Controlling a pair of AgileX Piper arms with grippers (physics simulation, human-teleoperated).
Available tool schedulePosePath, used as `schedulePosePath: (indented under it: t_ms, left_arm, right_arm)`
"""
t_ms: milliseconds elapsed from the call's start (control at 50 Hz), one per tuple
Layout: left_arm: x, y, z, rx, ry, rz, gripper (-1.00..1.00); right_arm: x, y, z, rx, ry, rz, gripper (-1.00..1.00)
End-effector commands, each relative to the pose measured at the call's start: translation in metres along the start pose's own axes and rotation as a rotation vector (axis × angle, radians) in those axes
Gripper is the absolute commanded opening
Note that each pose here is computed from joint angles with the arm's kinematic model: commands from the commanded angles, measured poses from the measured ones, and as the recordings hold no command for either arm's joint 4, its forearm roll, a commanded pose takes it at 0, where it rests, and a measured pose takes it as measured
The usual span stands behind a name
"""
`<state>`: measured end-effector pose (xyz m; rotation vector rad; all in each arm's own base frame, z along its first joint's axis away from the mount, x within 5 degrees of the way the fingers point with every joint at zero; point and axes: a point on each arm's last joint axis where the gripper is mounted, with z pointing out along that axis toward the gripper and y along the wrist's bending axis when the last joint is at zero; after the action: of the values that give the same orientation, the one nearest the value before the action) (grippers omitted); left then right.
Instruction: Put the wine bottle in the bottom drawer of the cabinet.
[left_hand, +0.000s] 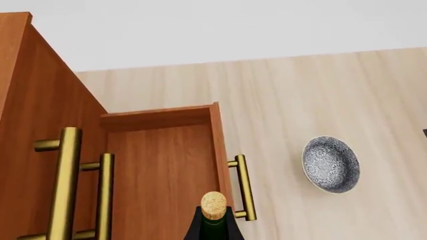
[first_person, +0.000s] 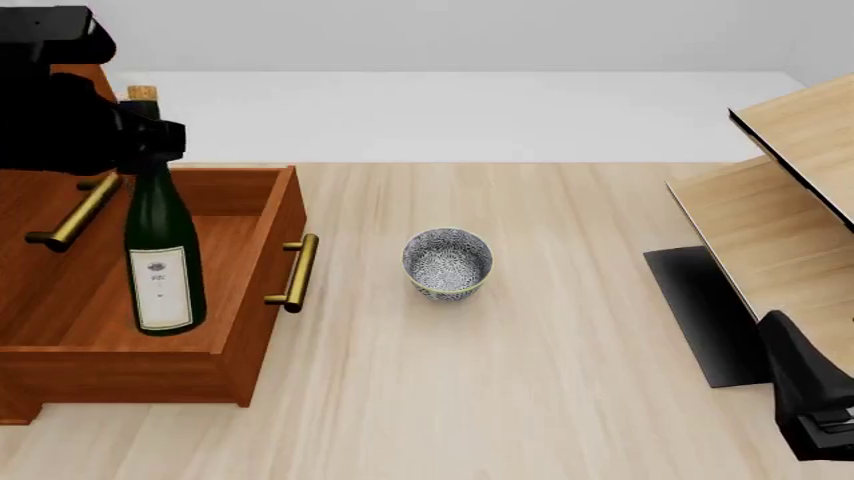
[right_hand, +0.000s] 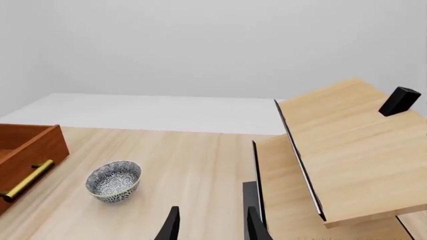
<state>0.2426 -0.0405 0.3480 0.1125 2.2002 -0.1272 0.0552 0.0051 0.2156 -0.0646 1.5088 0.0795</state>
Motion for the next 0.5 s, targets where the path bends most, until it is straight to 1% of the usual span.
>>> schedulePosePath:
  t_ms: [20,40,60,100,500]
  left_arm:
    - [0.004,0.002,0.010,-0.004,0.000,0.009,-1.00]
    - [0.005,0.002,0.011,-0.005,0.000,0.014,-1.00]
    - [0.006,-0.001,0.011,0.004,0.004,-0.005,-1.00]
    - [0.006,0.001,0.012,0.000,0.002,0.009,-1.00]
    - [0.011,0.003,0.026,-0.007,0.005,0.018,-1.00]
  right_arm:
    - [0.001,0.000,0.000,0.003,0.003,-0.001,1.00]
    - [0.001,0.000,0.000,0.004,0.004,-0.002,1.00]
    - [0.001,0.000,0.000,0.004,0.004,-0.002,1.00]
    - [0.001,0.000,0.000,0.005,0.005,-0.002,1.00]
    - [0.002,0.000,0.000,0.007,0.011,-0.004,1.00]
